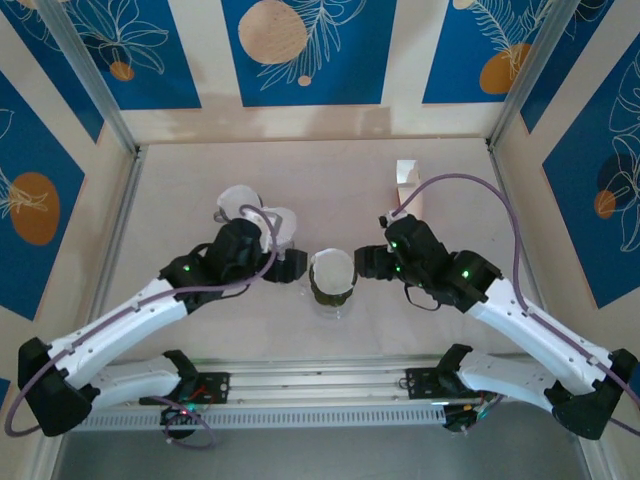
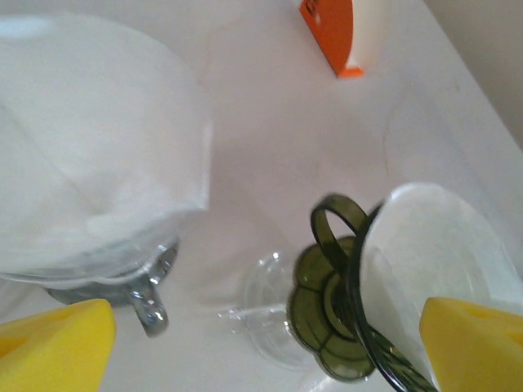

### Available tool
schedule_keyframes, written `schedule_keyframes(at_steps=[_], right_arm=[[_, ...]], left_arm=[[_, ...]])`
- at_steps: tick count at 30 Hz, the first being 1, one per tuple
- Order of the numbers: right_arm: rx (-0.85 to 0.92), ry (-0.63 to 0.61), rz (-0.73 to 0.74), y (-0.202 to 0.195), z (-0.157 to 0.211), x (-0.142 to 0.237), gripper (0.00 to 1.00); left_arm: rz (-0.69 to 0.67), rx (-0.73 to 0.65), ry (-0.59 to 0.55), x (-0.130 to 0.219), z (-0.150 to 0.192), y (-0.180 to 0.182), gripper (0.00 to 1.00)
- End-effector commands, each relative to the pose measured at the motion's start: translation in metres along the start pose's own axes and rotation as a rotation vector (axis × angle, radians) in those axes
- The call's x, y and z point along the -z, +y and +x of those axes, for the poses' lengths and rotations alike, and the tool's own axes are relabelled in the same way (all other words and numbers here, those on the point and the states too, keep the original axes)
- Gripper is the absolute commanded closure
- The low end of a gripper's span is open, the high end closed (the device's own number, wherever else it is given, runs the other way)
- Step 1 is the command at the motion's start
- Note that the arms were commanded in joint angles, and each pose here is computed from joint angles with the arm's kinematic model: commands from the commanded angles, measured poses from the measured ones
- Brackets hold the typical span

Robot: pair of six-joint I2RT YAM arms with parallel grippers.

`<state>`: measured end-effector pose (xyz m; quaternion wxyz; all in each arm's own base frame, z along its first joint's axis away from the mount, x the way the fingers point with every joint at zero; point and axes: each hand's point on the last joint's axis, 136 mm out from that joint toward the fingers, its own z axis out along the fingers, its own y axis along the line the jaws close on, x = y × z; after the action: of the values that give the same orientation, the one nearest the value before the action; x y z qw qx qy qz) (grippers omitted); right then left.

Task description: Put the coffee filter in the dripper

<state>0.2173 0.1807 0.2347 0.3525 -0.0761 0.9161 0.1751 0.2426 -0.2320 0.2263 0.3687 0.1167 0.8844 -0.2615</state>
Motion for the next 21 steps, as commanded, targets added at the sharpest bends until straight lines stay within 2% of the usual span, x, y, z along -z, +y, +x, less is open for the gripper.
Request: schedule_keyframes(at_steps=[1, 8, 11, 13, 17, 21], right_arm=[[-0.015, -0.039, 0.012, -0.004, -0.005, 0.0, 0.3], [-0.009, -0.084, 0.02, -0.009, -0.007, 0.001, 0.29], [-0.016, -0.089, 0.029, -0.013, -0.006, -0.001, 0.29], [-0.017, -0.086, 0.025, -0.013, -0.005, -0.002, 0.29], [-0.015, -0.077, -0.002, -0.009, -0.002, -0.005, 0.3], [-0.017, -0.081, -0.012, -0.01, -0.002, -0.003, 0.3]], left_arm=[[-0.007, 0.044, -0.061, 0.017, -0.02, 0.012, 0.04], [-0.144, 0.133, -0.192, 0.045, -0.043, 0.068, 0.03], [-0.211, 0.232, -0.226, 0.054, -0.049, 0.099, 0.06], [-0.201, 0.312, -0.245, 0.054, -0.054, 0.113, 0.14], [-0.242, 0.433, -0.261, 0.049, -0.058, 0.145, 0.37], [-0.293, 0.605, -0.255, 0.035, -0.035, 0.185, 0.55]])
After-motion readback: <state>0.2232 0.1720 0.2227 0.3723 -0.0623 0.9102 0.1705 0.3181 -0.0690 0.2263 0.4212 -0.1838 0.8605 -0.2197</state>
